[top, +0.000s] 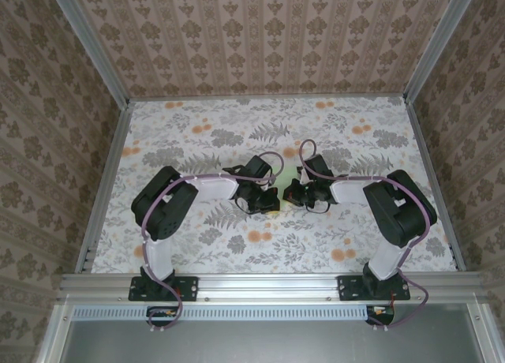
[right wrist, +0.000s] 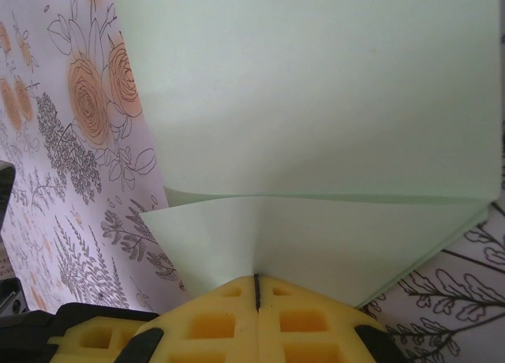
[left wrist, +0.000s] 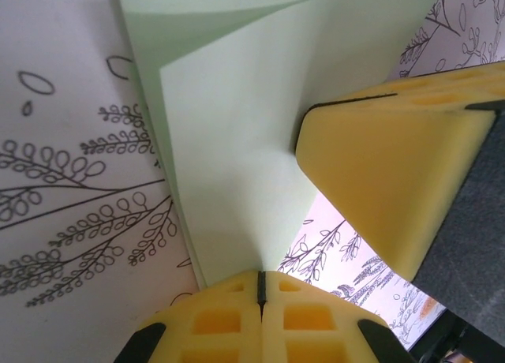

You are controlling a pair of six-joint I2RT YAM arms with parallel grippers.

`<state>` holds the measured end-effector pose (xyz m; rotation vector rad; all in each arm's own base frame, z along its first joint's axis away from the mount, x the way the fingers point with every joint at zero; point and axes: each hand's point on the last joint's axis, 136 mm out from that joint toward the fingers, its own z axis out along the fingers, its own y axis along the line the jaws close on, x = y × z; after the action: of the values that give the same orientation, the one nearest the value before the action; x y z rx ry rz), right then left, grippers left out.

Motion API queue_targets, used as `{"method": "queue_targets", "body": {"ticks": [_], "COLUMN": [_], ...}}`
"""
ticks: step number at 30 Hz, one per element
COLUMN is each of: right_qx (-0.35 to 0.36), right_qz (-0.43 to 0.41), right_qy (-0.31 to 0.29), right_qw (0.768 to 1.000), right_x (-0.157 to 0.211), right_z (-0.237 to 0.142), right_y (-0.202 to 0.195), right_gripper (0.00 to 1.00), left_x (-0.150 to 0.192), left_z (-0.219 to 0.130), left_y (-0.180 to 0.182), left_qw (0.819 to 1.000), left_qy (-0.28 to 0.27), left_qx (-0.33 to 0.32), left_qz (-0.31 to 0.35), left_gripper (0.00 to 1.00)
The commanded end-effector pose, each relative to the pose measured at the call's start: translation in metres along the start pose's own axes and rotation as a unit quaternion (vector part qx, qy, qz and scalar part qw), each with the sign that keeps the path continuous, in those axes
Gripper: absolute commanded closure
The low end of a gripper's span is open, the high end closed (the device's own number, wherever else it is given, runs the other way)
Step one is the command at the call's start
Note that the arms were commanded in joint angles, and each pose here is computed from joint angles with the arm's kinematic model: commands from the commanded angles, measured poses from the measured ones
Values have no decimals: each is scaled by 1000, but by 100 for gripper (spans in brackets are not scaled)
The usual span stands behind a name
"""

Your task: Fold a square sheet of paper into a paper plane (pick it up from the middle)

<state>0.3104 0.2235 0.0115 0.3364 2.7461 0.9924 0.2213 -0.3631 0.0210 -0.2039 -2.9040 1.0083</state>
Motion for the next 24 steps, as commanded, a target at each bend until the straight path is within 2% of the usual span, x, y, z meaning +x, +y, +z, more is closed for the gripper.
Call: {"method": "queue_targets", "body": {"ticks": [1,8,24], "right_qx": [92,101,112], "right_qz": [31,35,40], "right_qy": [34,34,33], "right_qw": [995,994,992], "right_x": [23,23,23], "right_z": [10,9,6], "right_y": [-52,-58,-68], "right_gripper": [99,99,99], "left_x": [27,48,71], "left_z": [9,12,13], "left_y": [23,18,34], "left_qw": [998,996,994], "left_qy": [51,72,68], "left_qx": [-40,-50,-88], "left_qz": [-6,23,22], "left_gripper": [100,100,100]}}
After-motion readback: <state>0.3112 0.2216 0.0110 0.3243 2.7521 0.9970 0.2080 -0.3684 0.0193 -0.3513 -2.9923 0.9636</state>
